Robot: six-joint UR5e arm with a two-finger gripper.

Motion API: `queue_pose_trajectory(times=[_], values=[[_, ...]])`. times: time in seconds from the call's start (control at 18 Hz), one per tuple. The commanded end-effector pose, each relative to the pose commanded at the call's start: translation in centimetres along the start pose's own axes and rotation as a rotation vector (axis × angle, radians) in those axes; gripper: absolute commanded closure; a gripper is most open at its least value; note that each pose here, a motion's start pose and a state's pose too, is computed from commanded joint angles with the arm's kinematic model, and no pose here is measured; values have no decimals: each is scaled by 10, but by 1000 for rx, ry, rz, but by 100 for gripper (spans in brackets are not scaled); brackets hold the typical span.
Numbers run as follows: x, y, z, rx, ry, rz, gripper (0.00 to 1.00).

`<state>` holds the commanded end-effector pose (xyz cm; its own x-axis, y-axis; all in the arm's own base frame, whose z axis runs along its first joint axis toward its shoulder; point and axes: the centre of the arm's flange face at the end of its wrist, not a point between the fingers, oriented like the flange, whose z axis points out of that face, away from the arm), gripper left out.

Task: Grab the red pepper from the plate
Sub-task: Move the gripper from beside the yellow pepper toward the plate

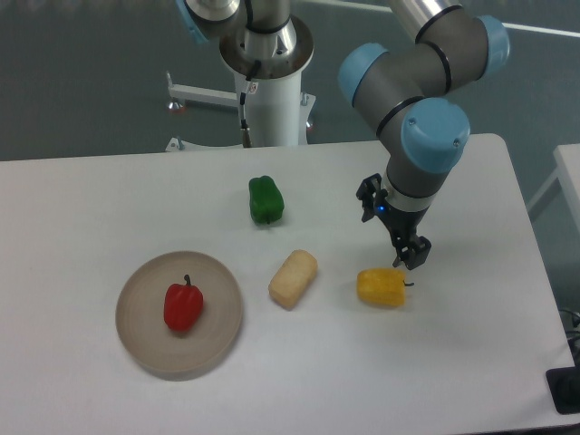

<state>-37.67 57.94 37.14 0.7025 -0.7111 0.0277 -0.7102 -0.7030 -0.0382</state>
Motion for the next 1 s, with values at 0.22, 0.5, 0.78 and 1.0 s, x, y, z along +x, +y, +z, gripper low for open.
queue_pose_trajectory(times=[0.22, 0.5, 0.78, 1.0], values=[[1, -4, 0, 8, 0, 2, 0], [16, -62, 1, 22, 4, -131, 0], [33, -129, -2, 75, -43, -195, 0], [49, -175, 12, 82, -21, -258, 0]])
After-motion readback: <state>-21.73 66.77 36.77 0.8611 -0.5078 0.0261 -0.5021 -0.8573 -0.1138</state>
